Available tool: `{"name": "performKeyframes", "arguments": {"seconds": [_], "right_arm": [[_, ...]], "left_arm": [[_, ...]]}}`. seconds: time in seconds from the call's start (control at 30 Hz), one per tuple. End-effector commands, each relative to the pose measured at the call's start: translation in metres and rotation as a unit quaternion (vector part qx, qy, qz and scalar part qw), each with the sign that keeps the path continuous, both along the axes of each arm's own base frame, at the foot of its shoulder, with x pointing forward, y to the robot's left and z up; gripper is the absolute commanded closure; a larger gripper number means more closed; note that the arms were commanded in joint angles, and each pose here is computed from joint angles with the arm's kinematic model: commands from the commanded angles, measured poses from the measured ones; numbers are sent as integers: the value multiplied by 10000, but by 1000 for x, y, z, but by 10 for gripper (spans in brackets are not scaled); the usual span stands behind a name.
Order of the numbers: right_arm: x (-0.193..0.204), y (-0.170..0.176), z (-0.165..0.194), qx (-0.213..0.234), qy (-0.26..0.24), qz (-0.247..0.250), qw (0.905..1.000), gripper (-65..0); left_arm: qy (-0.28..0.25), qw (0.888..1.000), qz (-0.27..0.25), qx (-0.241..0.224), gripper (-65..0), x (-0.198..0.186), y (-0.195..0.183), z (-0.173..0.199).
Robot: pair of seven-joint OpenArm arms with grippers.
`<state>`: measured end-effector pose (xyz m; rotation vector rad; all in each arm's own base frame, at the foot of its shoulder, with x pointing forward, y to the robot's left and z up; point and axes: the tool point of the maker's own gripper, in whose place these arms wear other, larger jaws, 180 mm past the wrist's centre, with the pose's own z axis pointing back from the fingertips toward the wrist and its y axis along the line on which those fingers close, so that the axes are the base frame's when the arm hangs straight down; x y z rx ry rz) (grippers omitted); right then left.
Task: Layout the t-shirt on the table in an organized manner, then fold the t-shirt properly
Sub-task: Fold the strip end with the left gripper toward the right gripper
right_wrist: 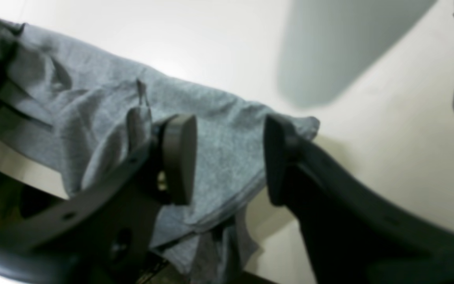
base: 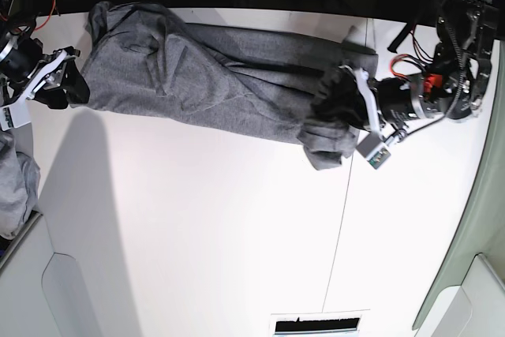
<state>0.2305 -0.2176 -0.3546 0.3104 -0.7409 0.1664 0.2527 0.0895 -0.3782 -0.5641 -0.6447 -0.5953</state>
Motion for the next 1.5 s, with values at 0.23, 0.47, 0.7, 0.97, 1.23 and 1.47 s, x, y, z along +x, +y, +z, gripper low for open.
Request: {"name": "performKeyframes", "arguments": {"seconds": [0.23, 0.47, 0.7, 0.97, 1.23, 1.47], "right_arm": [[1, -19, -7, -140, 115, -311, 9994, -392], [-23, -27, -57, 588, 841, -719, 9921, -445], [-39, -12, -82, 1437, 1145, -941, 9785, -445], [-32, 12, -82, 1802, 1060, -918, 9736, -438], [-12, 24, -79, 1722, 967, -712, 9777, 0], [20, -38, -48, 1100, 471, -930, 9884, 0]], "left_arm": [[-267, 9976, -604, 189, -332, -11, -51, -22], [-208, 9982, -521, -233, -332, -10, -75, -14], [-87, 9913, -512, -1211, -332, -12, -96, 12], [-212, 9917, -422, -1195, -331, -2, -90, 18], [-699, 9867, 779, -1246, -331, 45, -16, 42], [-738, 9846, 1340, -848, -331, 44, 41, 36]]}}
